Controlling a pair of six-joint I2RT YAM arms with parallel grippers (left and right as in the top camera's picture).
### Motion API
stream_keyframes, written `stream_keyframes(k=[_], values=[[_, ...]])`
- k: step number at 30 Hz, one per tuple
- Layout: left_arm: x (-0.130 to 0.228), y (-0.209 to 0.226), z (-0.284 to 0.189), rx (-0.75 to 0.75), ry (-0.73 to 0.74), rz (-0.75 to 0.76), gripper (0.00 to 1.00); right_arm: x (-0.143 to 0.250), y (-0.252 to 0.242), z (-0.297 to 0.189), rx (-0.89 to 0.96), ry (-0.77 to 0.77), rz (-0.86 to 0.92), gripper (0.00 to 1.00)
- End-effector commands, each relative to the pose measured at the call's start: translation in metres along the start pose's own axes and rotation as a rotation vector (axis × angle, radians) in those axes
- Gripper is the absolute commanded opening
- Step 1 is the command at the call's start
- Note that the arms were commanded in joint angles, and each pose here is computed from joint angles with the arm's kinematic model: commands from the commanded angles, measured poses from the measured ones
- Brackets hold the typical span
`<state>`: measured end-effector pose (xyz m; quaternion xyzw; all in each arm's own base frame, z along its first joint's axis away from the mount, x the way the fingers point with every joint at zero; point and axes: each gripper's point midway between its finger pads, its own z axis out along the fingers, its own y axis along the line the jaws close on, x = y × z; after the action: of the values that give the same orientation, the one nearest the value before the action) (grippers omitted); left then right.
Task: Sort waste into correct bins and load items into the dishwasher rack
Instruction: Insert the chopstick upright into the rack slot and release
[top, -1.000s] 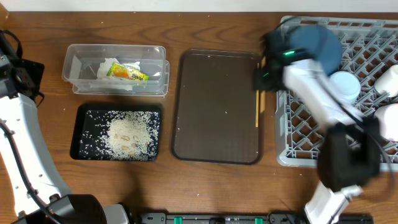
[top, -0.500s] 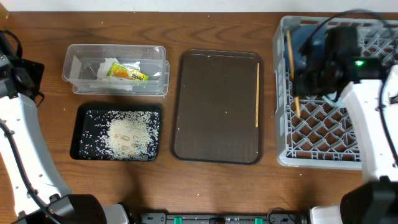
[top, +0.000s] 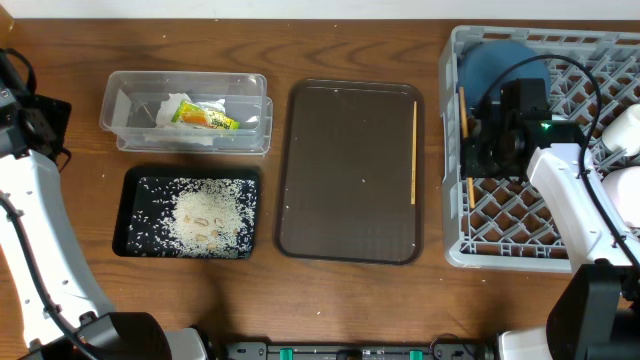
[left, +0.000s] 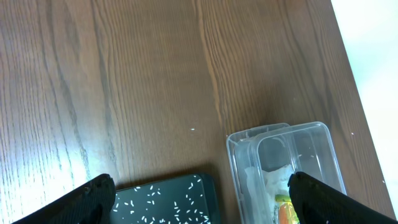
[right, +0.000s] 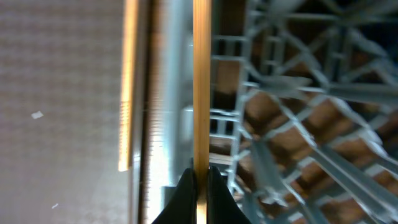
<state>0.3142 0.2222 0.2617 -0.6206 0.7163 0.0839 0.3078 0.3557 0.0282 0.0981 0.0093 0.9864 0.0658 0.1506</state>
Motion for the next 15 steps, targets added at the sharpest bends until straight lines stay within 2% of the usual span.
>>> stream_keyframes(k=[1, 12, 14, 15], values=[[-0.002, 0.001, 0.0, -0.007, -0.003, 0.004, 0.92, -0.001, -0.025, -0.002, 0.138, -0.017, 0.138, 0.01], [-0.002, 0.001, 0.0, -0.007, -0.003, 0.004, 0.92, 0.012, -0.008, 0.0, 0.043, 0.044, 0.089, 0.01], [-0.002, 0.002, 0.0, -0.007, -0.003, 0.004, 0.92, 0.013, -0.008, 0.0, 0.043, 0.047, 0.089, 0.06], [-0.002, 0.001, 0.0, -0.007, -0.003, 0.004, 0.92, 0.013, -0.008, 0.0, 0.043, 0.047, 0.09, 0.15]])
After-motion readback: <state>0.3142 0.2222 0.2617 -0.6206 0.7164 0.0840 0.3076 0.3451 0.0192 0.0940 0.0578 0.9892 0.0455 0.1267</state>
